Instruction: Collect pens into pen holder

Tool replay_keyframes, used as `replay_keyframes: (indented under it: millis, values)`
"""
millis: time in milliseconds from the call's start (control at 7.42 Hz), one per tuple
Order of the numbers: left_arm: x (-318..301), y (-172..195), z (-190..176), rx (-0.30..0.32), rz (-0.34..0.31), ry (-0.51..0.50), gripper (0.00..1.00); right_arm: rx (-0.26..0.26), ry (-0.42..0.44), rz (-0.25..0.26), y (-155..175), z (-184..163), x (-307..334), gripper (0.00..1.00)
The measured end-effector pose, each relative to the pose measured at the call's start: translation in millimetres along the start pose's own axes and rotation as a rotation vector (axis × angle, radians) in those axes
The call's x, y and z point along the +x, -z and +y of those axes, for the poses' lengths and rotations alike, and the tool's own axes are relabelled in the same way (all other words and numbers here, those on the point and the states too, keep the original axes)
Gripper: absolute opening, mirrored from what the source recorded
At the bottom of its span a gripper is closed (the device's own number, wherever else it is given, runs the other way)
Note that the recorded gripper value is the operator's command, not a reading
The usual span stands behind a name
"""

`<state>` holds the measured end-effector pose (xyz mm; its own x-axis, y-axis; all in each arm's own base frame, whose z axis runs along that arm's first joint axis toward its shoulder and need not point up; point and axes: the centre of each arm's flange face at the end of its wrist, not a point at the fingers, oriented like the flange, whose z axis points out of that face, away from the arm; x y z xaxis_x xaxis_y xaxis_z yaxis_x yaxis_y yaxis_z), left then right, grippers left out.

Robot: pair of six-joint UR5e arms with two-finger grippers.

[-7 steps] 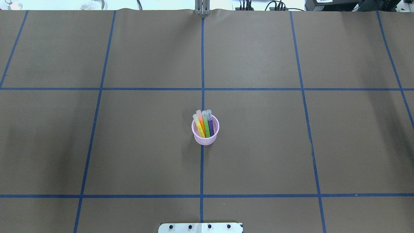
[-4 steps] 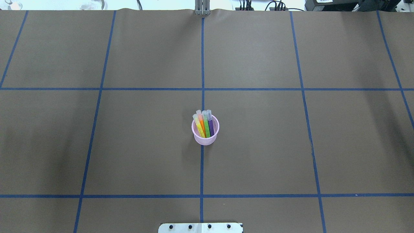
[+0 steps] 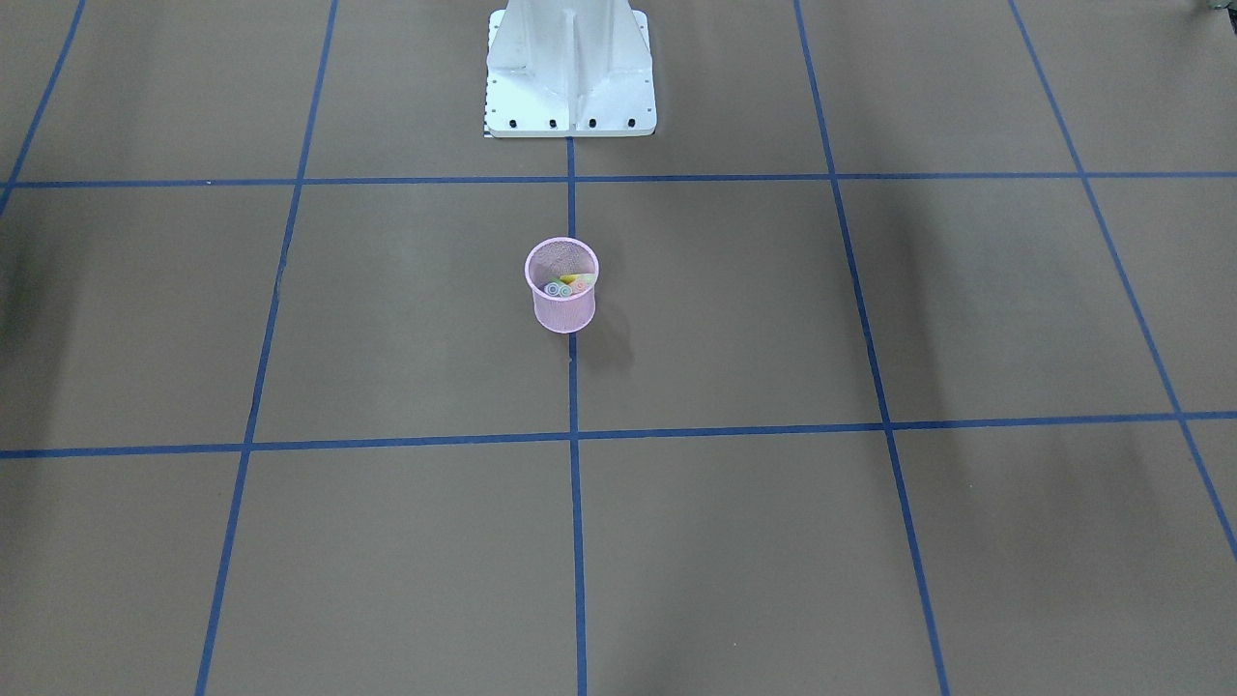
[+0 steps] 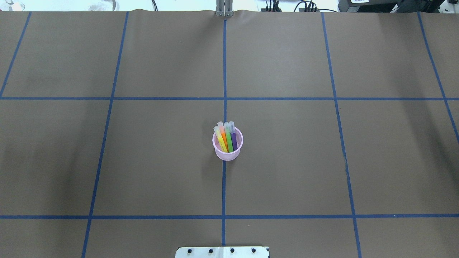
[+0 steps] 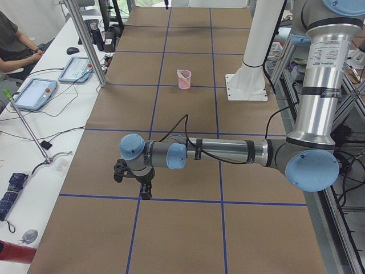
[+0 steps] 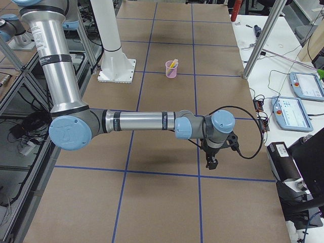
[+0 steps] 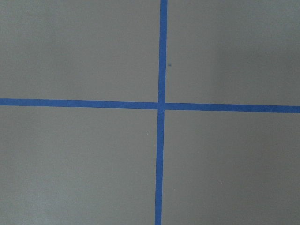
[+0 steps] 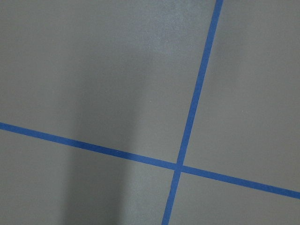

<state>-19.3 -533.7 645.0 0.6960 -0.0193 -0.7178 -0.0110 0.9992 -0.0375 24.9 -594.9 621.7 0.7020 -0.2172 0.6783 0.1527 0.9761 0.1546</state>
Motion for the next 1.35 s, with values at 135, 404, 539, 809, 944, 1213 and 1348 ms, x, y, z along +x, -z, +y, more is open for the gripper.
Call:
replay_keyframes:
  millis: [135,404,539,809,944,1213,1348]
  values:
    - [-4.0,-2.7,5.0,0.007,-0.004,-0.010,1.00,0.001,-0.001,0.001,-0.2,2.2,0.8,1.00]
    - [-11.7,-8.9,11.1,0.025,-0.004,-0.025,1.00,0.001,-0.006,0.006,-2.5,6.2,3.0,1.00]
    - [-12.3,-9.6,11.5,0.028,-0.002,-0.027,1.00,0.000,-0.010,0.007,-3.1,7.0,3.4,1.00]
    - [-12.4,-9.9,11.1,0.030,0.000,-0.028,1.00,0.000,-0.014,0.008,-3.6,7.6,3.7,1.00]
    - [-11.5,-9.6,10.4,0.031,-0.001,-0.029,1.00,-0.001,-0.014,0.008,-4.1,8.2,4.1,1.00]
    - [-9.9,-8.3,8.4,0.034,-0.002,-0.035,1.00,-0.003,-0.016,0.011,-5.4,9.7,5.5,1.00]
    - [-8.5,-7.1,6.9,0.036,-0.004,-0.040,1.00,-0.004,-0.017,0.012,-5.9,10.0,6.1,1.00]
